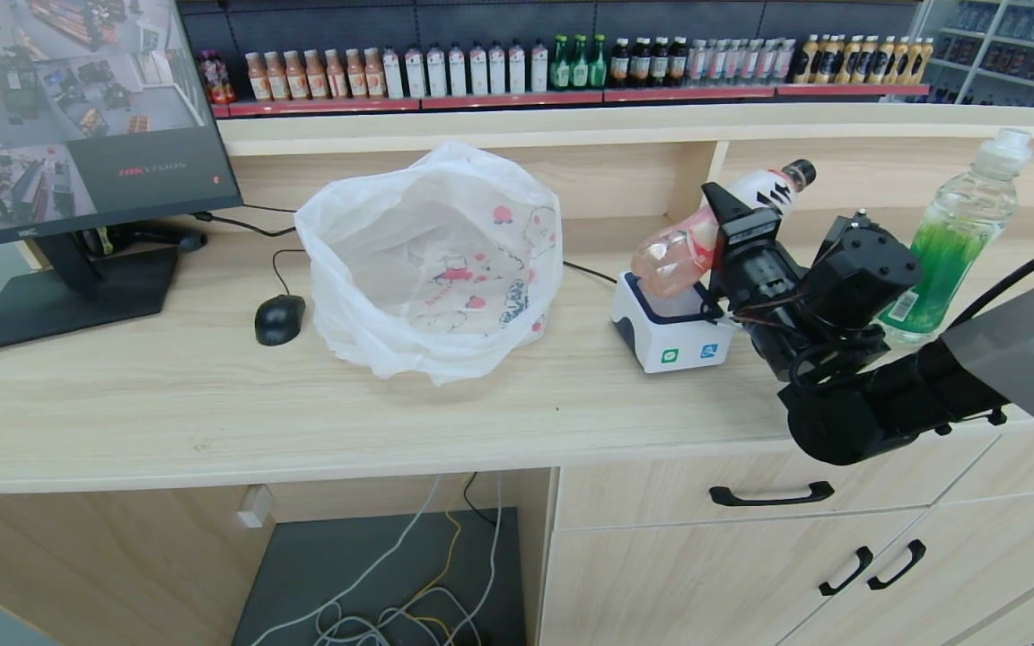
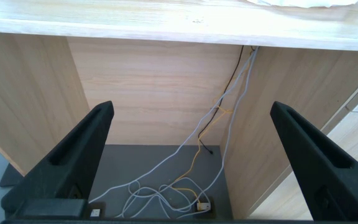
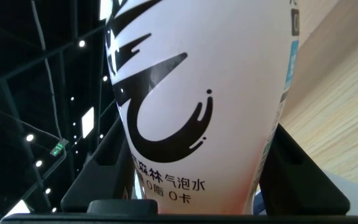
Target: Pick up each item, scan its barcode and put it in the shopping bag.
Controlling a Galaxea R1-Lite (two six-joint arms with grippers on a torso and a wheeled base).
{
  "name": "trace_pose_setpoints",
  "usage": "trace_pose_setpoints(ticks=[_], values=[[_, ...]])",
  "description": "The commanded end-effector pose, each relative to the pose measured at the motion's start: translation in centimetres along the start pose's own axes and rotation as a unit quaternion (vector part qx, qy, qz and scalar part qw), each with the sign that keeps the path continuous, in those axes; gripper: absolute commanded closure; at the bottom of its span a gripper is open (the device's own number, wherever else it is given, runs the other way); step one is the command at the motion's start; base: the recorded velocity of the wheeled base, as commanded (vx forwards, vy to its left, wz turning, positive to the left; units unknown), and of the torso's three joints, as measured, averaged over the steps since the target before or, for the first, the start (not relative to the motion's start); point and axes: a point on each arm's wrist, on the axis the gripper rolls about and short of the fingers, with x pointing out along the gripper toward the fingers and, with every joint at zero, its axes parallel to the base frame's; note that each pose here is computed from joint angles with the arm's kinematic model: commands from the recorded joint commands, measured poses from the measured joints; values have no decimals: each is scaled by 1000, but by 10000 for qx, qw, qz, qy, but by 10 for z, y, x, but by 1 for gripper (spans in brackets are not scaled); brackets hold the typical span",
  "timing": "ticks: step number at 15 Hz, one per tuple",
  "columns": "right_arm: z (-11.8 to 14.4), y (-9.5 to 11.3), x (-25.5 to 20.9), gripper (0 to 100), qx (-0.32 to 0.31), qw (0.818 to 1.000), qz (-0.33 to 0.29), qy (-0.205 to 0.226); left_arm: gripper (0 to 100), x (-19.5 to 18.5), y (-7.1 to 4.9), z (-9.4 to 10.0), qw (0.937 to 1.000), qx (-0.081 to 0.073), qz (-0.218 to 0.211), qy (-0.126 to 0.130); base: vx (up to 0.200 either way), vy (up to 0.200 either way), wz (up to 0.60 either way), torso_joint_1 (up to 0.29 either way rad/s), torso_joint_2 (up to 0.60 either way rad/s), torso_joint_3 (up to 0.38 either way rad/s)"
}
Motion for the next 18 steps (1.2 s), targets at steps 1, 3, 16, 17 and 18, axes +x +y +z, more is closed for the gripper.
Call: trace_pose_setpoints(ticks=[1, 3, 16, 17, 18], values=[[4, 10, 0, 100, 7, 9999, 111, -44, 0, 0, 0, 0, 10000, 0, 0, -2, 0, 0, 0, 0, 0, 0], [7, 18, 0, 100, -25, 9997, 214, -77, 0, 0, 0, 0, 10000, 0, 0, -2, 0, 0, 0, 0, 0, 0], [15, 100, -16, 100, -1339, 9838, 1194, -39, 0, 0, 0, 0, 10000, 0, -8, -2, 0, 0, 0, 0, 0, 0], [15, 101, -17, 100, -1385, 9830, 1205, -28, 0, 0, 0, 0, 10000, 0, 0, -2, 0, 0, 0, 0, 0, 0], [16, 113, -29, 100, -1753, 9750, 1364, 107, 0, 0, 0, 0, 10000, 0, 0, -2, 0, 0, 0, 0, 0, 0]])
